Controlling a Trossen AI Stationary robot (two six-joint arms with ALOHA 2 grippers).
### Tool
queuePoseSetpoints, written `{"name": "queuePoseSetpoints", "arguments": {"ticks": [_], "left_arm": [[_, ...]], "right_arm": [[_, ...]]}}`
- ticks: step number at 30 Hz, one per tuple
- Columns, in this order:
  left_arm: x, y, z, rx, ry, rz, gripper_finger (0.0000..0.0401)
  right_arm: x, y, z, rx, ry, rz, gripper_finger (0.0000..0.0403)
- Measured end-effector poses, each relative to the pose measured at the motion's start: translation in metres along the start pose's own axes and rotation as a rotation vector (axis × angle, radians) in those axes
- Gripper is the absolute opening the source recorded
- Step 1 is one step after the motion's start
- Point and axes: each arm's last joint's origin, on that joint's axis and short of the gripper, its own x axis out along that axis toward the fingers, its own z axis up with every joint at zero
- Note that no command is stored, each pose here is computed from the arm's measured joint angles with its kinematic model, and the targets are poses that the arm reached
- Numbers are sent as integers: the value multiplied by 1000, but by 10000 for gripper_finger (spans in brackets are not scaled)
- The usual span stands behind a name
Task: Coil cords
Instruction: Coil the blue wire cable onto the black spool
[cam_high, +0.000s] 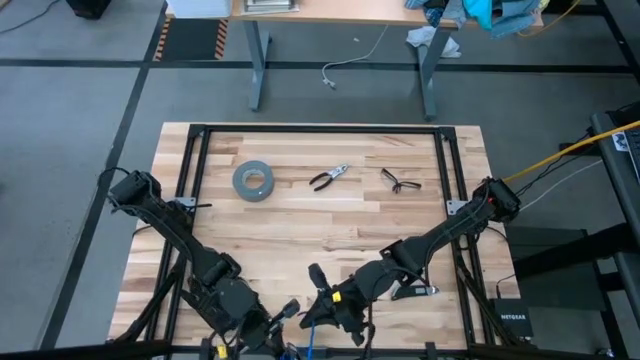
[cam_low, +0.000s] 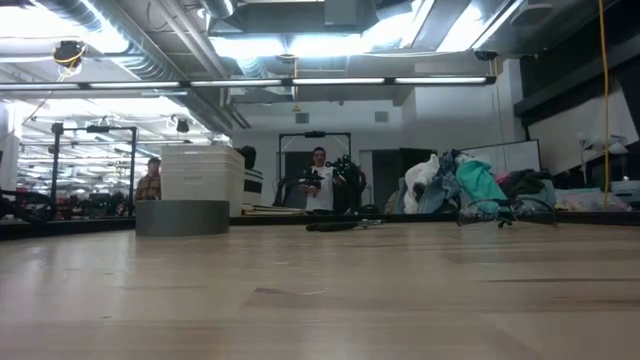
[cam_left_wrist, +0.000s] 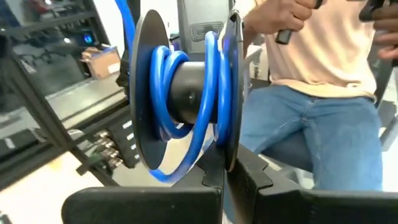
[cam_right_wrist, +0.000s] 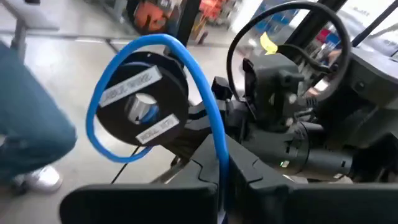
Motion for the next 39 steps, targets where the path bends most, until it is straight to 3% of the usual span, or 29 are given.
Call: {"name": "queuePoseSetpoints", "arguments": {"ticks": [5, 13, 23, 33, 39], "left_arm": [[5, 4, -9, -38, 16, -53, 0], [5, 4, -10, -32, 9, -99, 0], [15, 8, -26, -42, 39, -142, 0], [12, 24, -37, -60, 124, -109, 0], [12, 23, -35, -1, 96, -114, 0]], "right_arm": [[-5, -6, 12, 6, 76, 51, 2], [-7, -6, 22, 123, -21, 214, 1], [-4, -16, 18, 179, -12, 124, 1], [-3, -24, 6, 207, 19, 173, 1], [-6, -18, -5, 256, 167, 197, 0]]}}
